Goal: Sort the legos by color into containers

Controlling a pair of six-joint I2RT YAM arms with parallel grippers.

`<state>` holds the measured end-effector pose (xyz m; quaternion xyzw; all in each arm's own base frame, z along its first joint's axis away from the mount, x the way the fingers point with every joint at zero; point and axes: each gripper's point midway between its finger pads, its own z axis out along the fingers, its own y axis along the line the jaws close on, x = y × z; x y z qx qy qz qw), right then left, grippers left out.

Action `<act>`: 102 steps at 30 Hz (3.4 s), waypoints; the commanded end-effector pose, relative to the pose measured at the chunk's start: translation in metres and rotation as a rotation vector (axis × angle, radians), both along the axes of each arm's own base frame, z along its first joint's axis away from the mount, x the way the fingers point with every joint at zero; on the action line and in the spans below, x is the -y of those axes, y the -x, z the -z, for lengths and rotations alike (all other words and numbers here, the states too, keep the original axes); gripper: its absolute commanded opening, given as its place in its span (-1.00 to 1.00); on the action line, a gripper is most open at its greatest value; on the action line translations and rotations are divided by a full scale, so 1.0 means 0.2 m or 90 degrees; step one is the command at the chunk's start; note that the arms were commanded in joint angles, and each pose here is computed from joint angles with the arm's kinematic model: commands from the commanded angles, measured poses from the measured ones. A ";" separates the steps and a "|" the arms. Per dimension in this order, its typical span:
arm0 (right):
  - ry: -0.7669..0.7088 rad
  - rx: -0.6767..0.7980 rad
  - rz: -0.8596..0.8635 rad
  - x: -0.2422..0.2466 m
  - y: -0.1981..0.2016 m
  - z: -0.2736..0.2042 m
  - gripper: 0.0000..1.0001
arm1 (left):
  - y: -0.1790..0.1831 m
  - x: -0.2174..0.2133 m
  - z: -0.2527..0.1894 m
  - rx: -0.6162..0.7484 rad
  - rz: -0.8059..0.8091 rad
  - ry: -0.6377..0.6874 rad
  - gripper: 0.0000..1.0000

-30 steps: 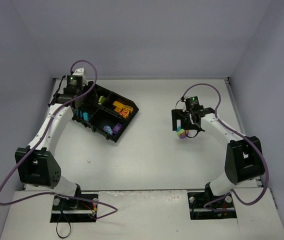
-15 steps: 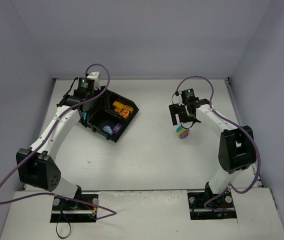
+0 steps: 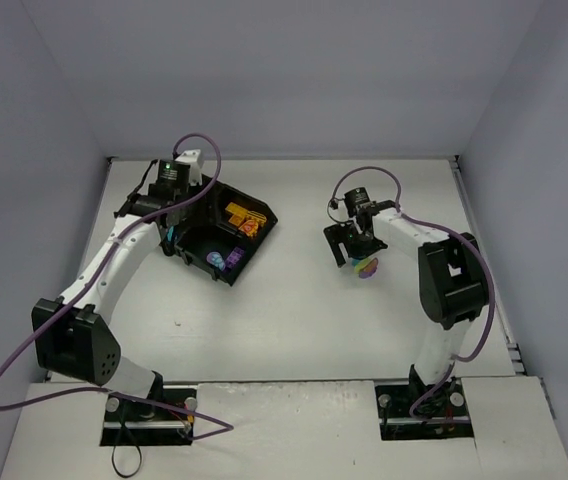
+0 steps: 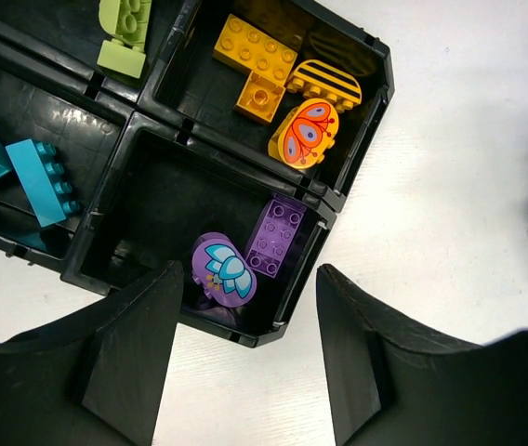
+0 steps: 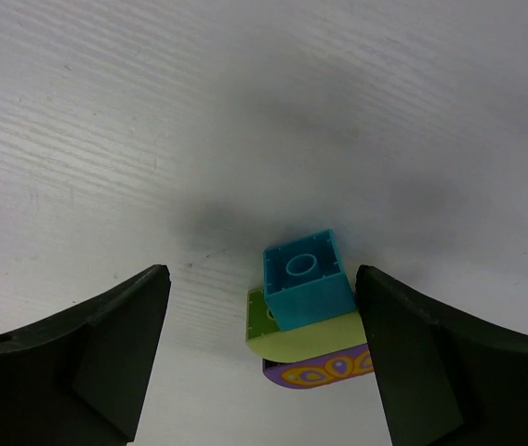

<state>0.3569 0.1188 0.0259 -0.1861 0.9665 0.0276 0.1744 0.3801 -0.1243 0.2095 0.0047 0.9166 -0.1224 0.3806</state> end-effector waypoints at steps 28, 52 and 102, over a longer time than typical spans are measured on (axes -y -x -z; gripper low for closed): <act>0.020 0.034 0.109 -0.02 -0.08 -0.06 -0.97 | 0.05 0.08 -0.17 0.054 0.049 0.048 0.07; -0.205 0.204 0.508 0.48 -0.08 -0.55 0.76 | 0.26 0.62 -0.28 0.142 0.315 0.096 0.07; -0.351 0.263 0.574 0.69 0.14 -0.83 1.00 | 1.20 2.29 0.55 0.169 0.753 0.179 0.08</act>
